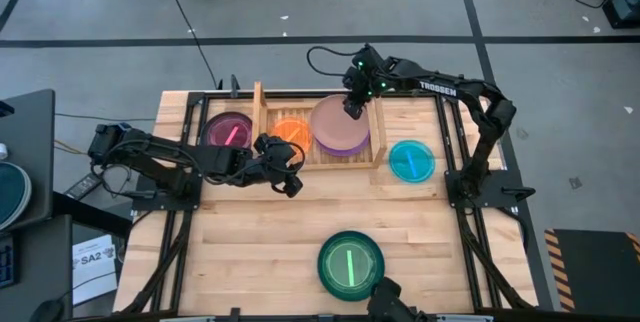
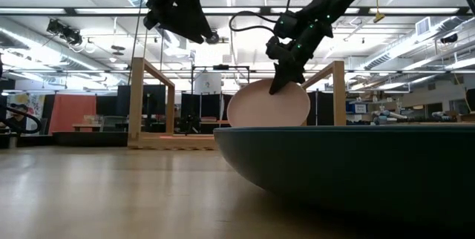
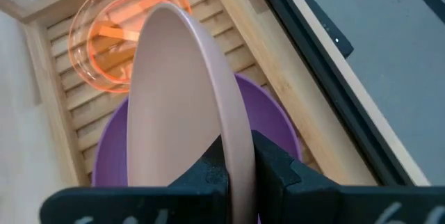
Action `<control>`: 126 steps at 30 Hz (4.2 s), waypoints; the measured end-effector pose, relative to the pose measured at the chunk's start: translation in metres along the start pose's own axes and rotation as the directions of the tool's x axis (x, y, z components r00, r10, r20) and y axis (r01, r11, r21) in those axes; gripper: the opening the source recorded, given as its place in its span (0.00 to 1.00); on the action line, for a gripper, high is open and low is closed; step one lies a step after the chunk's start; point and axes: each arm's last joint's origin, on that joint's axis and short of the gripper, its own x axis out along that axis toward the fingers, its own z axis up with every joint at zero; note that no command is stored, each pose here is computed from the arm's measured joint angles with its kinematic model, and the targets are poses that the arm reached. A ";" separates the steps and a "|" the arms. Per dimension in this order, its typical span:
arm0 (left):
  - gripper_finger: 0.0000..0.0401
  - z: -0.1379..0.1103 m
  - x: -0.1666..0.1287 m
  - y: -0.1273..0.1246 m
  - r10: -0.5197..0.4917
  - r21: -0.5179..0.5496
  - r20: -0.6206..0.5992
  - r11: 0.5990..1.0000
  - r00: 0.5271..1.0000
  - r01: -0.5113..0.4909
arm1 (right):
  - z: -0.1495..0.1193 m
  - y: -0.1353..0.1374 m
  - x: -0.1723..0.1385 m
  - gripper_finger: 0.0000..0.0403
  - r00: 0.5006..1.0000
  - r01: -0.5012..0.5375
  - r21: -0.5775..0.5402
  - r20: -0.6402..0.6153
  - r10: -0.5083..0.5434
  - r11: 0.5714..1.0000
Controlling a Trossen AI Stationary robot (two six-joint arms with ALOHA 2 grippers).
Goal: Place and stack plates onto a shelf
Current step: Stack the large pink plate on top of the purple plate on the shelf, then stack the small pink plate on top of the small orange plate on the shelf
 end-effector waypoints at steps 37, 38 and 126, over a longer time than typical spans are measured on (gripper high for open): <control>0.40 0.000 0.000 0.000 -0.001 0.000 0.000 1.000 1.000 0.001 | -0.002 -0.001 0.002 0.38 0.999 0.049 -0.011 -0.019 -0.049 0.999; 0.40 0.000 0.000 0.000 -0.001 0.000 0.000 1.000 1.000 0.001 | -0.002 -0.001 0.002 0.40 0.999 0.049 -0.012 -0.019 -0.049 0.999; 0.40 -0.001 0.006 0.305 0.193 -0.113 -0.669 0.928 0.718 -0.355 | 0.002 0.140 -0.068 0.61 0.981 -0.132 -0.299 0.098 0.168 0.945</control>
